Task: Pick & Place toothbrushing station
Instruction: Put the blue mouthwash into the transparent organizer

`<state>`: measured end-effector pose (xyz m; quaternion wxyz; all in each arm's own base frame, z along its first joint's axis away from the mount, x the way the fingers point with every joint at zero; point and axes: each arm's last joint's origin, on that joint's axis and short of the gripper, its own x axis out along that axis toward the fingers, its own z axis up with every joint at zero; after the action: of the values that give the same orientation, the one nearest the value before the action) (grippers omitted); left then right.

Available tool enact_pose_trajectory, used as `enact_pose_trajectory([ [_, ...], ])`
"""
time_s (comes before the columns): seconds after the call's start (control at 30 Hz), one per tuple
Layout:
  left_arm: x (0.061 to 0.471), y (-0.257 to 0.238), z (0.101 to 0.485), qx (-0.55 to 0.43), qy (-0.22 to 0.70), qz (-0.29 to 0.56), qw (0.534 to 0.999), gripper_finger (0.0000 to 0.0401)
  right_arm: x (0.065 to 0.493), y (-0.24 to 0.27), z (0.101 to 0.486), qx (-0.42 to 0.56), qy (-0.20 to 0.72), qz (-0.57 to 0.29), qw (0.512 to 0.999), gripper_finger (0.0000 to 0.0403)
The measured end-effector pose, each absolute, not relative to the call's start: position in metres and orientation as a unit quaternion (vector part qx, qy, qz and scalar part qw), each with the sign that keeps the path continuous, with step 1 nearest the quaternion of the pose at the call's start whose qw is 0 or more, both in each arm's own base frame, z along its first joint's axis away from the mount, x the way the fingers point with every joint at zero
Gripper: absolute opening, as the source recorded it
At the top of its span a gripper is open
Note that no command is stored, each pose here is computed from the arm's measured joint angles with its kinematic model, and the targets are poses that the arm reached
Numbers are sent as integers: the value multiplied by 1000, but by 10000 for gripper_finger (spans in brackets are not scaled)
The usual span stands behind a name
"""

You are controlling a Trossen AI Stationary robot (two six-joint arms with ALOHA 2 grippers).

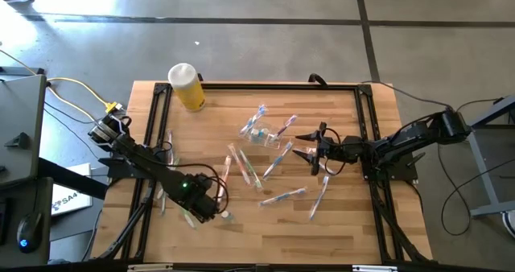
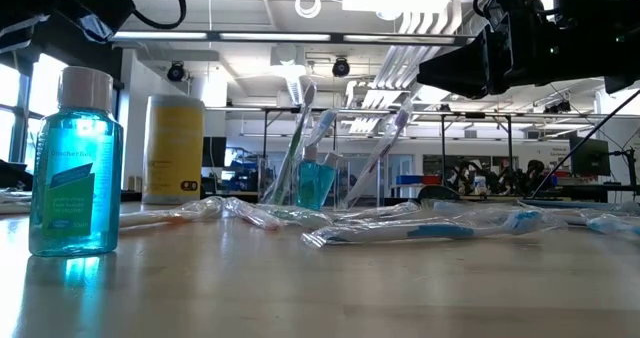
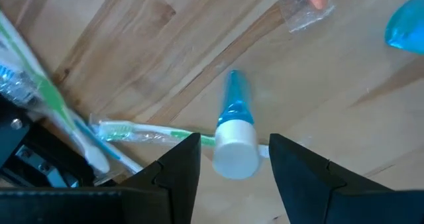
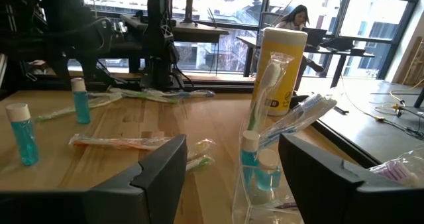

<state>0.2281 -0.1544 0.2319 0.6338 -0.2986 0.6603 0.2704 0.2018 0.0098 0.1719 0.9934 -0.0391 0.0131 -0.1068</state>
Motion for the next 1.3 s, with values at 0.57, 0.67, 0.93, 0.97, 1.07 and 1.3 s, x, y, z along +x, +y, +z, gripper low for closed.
enact_pose_trajectory([
  [0.57, 229, -150, 201, -311, 671, 226, 634, 173, 202, 10, 172, -37, 13, -107, 993, 231],
  [0.67, 230, -148, 201, -304, 670, 226, 638, 173, 202, 10, 172, -37, 13, -107, 993, 231],
  [0.93, 229, -148, 201, -305, 670, 228, 638, 116, 202, 10, 172, -37, 13, -107, 993, 231],
  [0.97, 229, -148, 201, -304, 670, 228, 638, 103, 202, 10, 172, -37, 13, -107, 993, 231],
  [1.07, 229, -148, 201, -304, 670, 227, 638, 84, 202, 10, 172, -37, 13, -107, 993, 231],
  [1.3, 229, -147, 201, -281, 680, 208, 645, 84, 202, 10, 172, -37, 13, -107, 993, 231],
])
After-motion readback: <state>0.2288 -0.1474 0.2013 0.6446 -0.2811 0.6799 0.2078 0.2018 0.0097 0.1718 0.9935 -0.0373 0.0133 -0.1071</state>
